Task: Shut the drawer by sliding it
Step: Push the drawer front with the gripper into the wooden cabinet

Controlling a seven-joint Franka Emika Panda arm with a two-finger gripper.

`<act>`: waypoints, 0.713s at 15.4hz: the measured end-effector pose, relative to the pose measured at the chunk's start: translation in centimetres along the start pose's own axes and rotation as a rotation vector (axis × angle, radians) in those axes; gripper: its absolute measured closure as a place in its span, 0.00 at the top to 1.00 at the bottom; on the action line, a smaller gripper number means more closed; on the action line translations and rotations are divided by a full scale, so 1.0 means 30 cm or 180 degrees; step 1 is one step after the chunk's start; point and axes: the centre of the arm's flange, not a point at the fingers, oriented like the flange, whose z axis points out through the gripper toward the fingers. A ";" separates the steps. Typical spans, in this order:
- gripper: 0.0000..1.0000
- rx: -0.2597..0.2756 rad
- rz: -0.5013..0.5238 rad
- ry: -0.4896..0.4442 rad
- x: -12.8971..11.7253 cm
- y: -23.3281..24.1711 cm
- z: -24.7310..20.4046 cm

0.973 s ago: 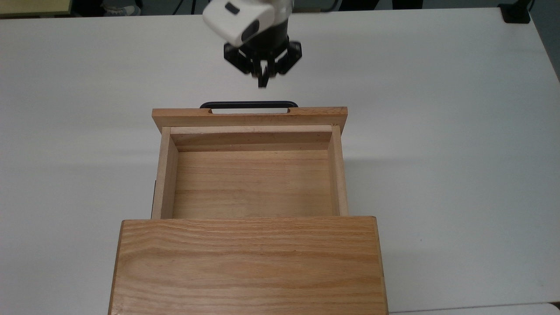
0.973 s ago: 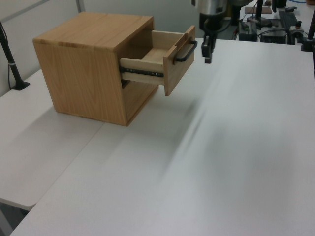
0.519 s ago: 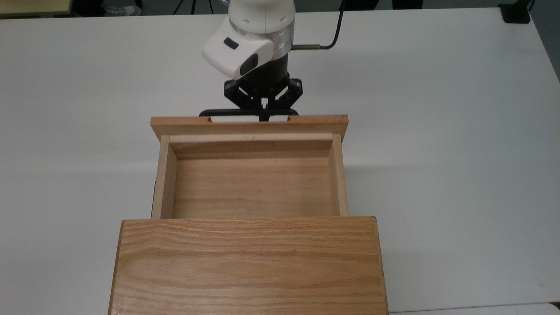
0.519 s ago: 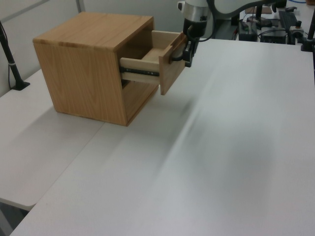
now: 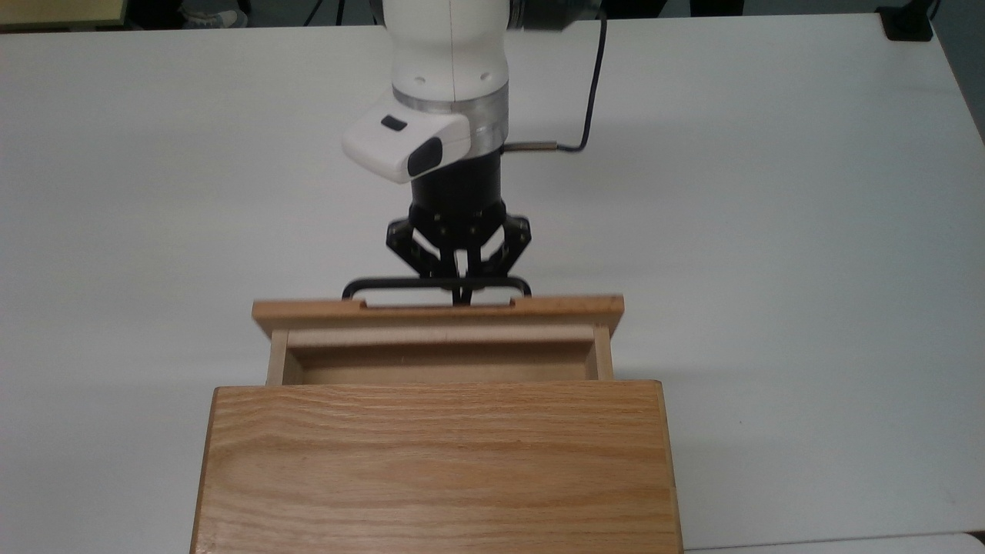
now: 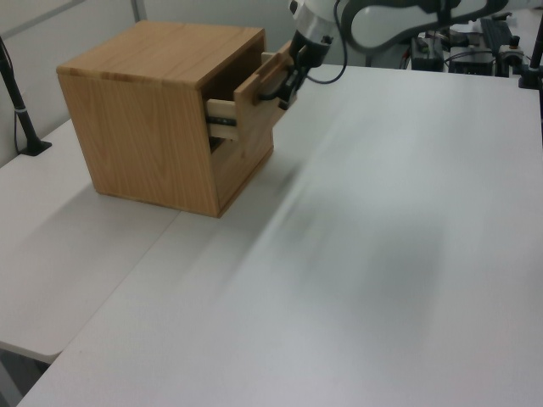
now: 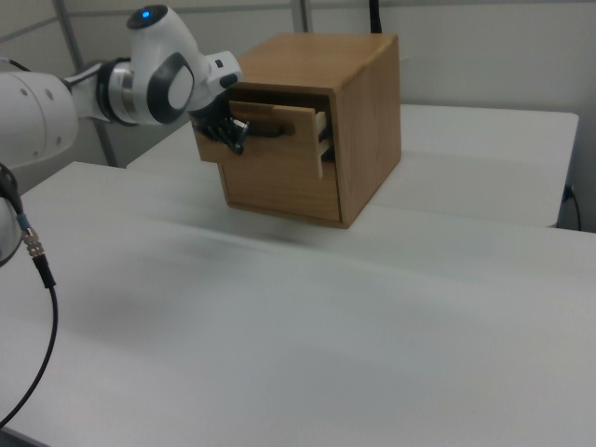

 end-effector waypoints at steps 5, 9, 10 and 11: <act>0.04 0.0050 0.0026 0.0736 0.041 0.019 0.110; 0.04 0.0049 0.0053 0.0955 0.044 0.045 0.150; 0.04 0.0048 0.0058 0.0987 0.045 0.049 0.156; 0.04 0.0049 0.0060 0.1015 0.044 0.052 0.162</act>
